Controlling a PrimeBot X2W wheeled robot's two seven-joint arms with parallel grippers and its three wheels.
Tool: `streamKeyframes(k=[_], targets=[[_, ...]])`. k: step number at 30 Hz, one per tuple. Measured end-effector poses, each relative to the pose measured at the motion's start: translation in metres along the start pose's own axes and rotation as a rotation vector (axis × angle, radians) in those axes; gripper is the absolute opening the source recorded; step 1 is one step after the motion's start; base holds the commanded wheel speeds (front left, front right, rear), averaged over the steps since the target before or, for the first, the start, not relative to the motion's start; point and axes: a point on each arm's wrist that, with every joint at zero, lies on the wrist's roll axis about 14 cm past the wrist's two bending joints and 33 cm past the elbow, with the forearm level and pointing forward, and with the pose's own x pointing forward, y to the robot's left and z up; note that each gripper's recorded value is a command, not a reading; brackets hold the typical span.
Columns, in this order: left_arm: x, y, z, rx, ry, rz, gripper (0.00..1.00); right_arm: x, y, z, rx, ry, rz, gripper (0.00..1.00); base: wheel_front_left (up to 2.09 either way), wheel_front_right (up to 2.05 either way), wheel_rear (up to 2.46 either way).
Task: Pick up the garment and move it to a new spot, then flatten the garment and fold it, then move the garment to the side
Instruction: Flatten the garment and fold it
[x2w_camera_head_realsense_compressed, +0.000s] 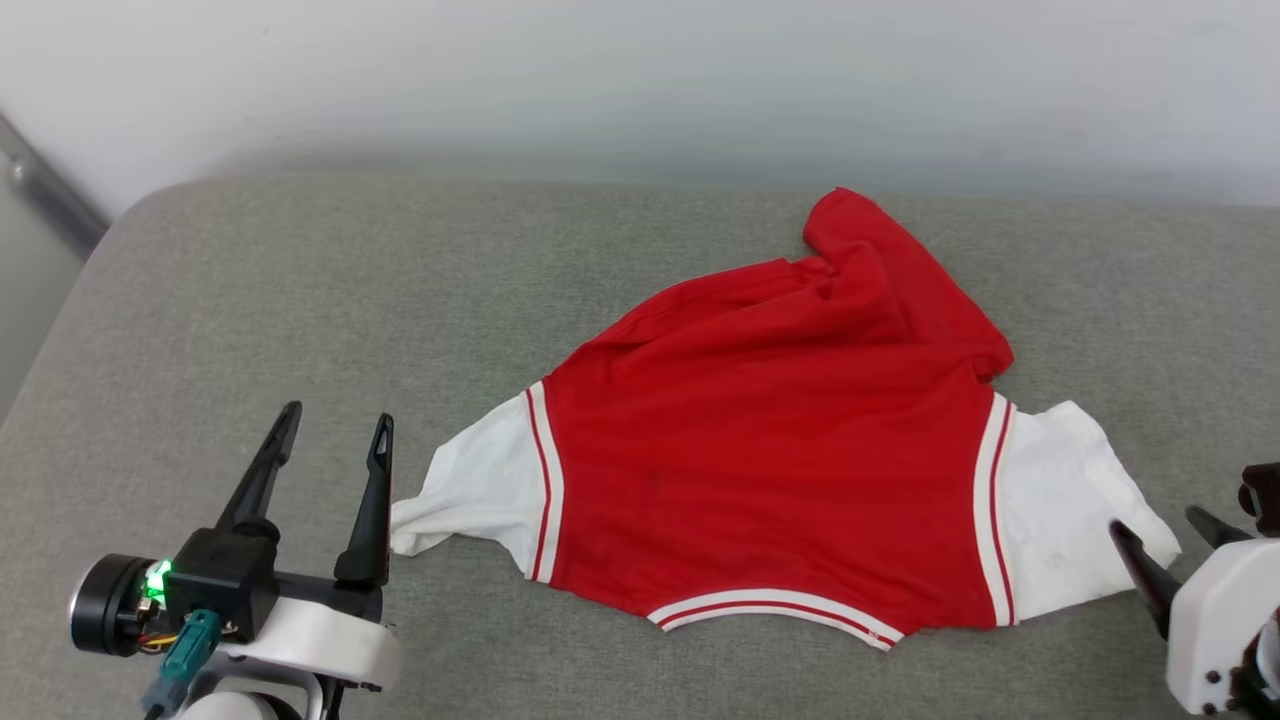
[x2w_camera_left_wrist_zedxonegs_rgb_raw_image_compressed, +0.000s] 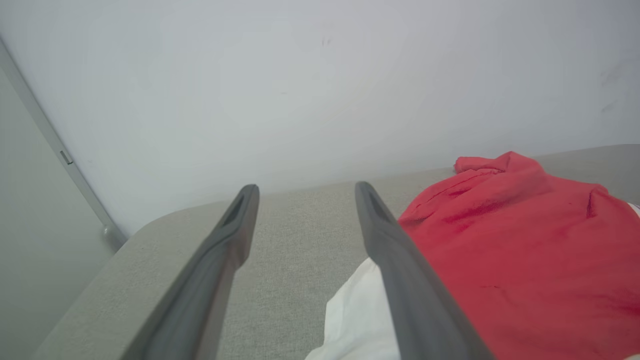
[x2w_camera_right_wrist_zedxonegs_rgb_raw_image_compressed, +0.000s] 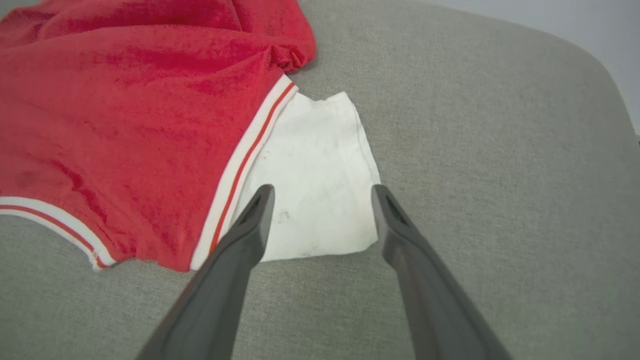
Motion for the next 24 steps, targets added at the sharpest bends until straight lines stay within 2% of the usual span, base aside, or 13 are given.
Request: streamKeyframes(k=[5,8,10,19,24], targets=[[-0.003,0.004,0.009,0.046,-0.039,0.003,1.00,0.001,-0.022,-0.018,-0.033,0.226,-0.040,1.00,0.00,0.00,0.00],[-0.004,0.007,0.010,0.055,-0.043,0.013,1.00,0.008,-0.025,-0.021,0.017,0.297,-0.050,1.00,0.00,0.00,0.00],[-0.006,0.011,0.007,0.058,-0.031,0.026,1.00,0.012,-0.026,-0.028,0.005,0.358,-0.053,1.00,0.00,0.00,0.00],[-0.008,0.026,-0.012,0.064,0.039,0.061,1.00,0.038,-0.049,-0.051,-0.016,0.483,-0.141,1.00,0.00,0.00,0.00],[-0.003,0.030,-0.015,0.069,0.052,0.068,1.00,0.056,-0.046,-0.065,0.032,0.511,-0.128,1.00,0.00,0.00,0.00]])
